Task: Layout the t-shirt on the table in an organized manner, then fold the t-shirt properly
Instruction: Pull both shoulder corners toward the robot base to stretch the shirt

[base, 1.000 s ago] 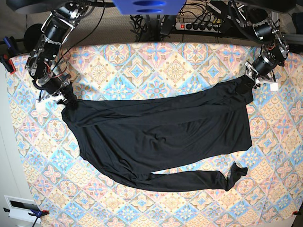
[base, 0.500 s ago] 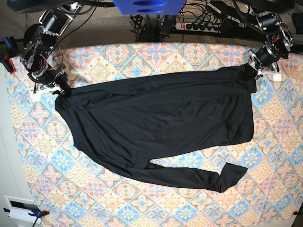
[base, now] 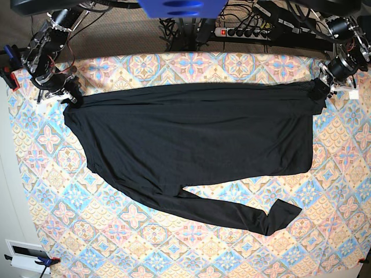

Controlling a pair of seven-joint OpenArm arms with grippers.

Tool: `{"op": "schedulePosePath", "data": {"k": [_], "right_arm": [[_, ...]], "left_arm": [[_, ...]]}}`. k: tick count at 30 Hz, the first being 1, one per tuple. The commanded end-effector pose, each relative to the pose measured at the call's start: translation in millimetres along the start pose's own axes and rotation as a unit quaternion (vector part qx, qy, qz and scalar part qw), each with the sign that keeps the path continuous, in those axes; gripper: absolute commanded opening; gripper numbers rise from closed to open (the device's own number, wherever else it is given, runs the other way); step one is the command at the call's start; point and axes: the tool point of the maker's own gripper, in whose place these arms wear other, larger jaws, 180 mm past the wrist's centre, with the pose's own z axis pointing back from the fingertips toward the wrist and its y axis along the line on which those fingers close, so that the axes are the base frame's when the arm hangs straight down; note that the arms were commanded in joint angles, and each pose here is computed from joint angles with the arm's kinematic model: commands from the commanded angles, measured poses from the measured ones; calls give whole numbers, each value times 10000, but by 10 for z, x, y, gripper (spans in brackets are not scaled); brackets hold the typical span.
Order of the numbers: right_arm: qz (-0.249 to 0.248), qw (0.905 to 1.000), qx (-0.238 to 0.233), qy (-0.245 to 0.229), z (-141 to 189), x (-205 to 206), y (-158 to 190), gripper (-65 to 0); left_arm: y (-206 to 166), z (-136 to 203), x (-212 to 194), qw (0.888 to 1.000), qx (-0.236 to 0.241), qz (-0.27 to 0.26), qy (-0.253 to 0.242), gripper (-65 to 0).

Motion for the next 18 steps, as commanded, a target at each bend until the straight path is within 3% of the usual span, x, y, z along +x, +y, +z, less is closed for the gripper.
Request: {"op": "schedulePosePath", "data": {"k": [1,11,18], "right_arm": [[102,9996,-202,-195,104,124,-111,-650],[-93,9985,-517,-172,297,-22,-395,-650],[-201,9989,-114,-399,373,47,-227,-650]], "left_arm": [[-43,94,161,9996,4,-157,-244,-650],[39,124,96,9997,108,-132,-163,-650],[95,141,-14,9998,159,-93,31,-650]]}}
